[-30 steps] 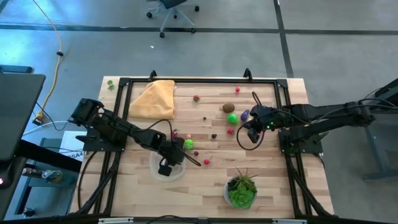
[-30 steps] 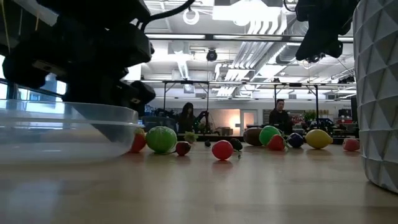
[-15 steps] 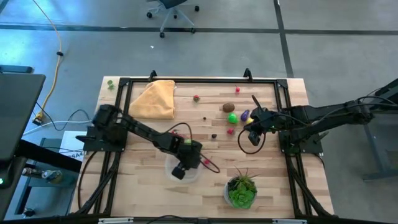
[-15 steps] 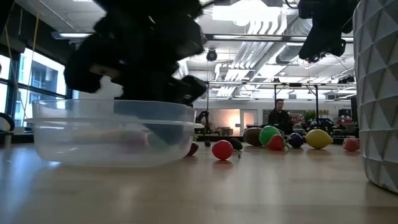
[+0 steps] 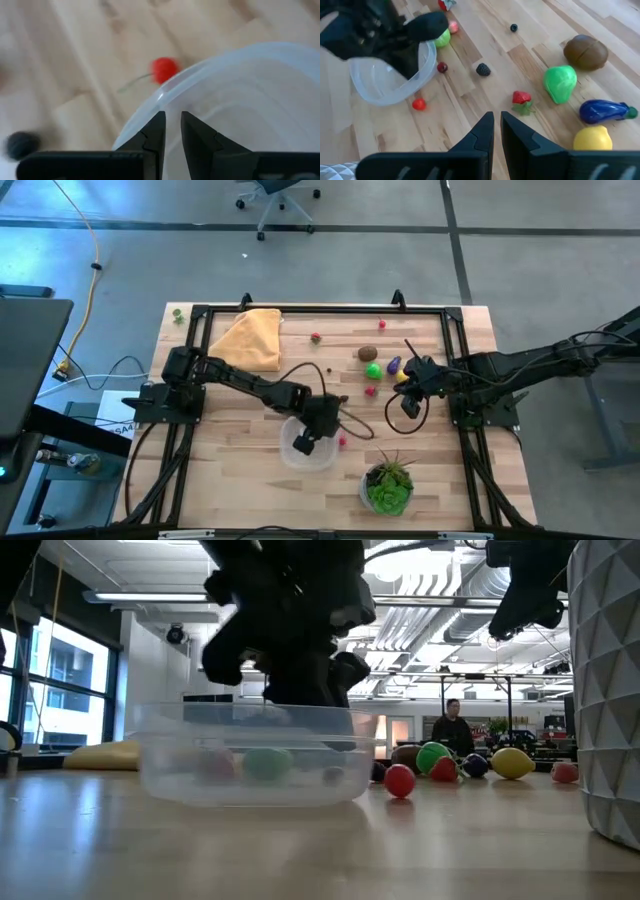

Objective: Pick and placing Produce into tupperware
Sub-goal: Adjust the transparent bin

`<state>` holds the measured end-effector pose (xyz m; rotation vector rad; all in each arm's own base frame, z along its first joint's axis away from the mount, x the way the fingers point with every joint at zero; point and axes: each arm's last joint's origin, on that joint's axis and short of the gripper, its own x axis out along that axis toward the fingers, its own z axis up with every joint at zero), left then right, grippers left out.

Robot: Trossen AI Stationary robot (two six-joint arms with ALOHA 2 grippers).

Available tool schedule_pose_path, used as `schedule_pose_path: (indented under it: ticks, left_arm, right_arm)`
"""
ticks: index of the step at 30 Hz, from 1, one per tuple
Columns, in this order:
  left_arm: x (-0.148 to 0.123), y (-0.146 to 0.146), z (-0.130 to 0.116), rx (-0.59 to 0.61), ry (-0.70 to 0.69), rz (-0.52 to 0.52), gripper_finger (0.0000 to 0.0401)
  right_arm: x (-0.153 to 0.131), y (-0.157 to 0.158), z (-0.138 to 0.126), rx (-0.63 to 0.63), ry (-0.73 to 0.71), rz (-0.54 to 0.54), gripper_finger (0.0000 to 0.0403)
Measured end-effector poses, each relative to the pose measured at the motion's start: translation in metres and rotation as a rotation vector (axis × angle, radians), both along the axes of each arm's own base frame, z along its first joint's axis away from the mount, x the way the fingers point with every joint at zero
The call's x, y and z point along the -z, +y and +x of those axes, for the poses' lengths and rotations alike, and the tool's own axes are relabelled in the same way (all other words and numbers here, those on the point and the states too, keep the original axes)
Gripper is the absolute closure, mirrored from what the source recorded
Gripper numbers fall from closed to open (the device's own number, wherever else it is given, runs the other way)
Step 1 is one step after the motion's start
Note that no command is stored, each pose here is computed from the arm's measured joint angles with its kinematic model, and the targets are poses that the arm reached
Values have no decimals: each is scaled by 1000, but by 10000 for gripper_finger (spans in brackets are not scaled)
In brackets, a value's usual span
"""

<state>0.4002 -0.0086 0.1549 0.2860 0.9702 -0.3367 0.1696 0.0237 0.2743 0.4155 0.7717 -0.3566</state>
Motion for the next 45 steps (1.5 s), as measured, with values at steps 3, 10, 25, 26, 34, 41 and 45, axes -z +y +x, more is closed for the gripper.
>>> schedule_pose_path:
  ticks: [3, 10, 25, 26, 34, 41, 45]
  left_arm:
    - [1, 10, -1, -23, 17, 3, 350]
    - [4, 29, -7, -39, 76, 18, 350]
    - [3, 64, -9, -155, 69, 40, 350]
    - [3, 63, -9, -145, 68, 23, 350]
    - [5, 27, -11, 0, 112, -91, 350]
    - [7, -22, -18, 127, 189, -94, 350]
    - [8, -43, -22, 183, 216, -92, 350]
  right_arm:
    - [1, 0, -1, 0, 10, -2, 378]
    - [1, 0, -1, -2, 15, -11, 378]
    - [1, -1, -1, 8, 14, -51, 378]
    - [1, -1, -1, 9, 14, -50, 378]
    - [1, -1, -1, 15, 12, -41, 378]
    - [1, -1, -1, 12, 13, -29, 378]
    - [1, -1, -1, 10, 14, -26, 378]
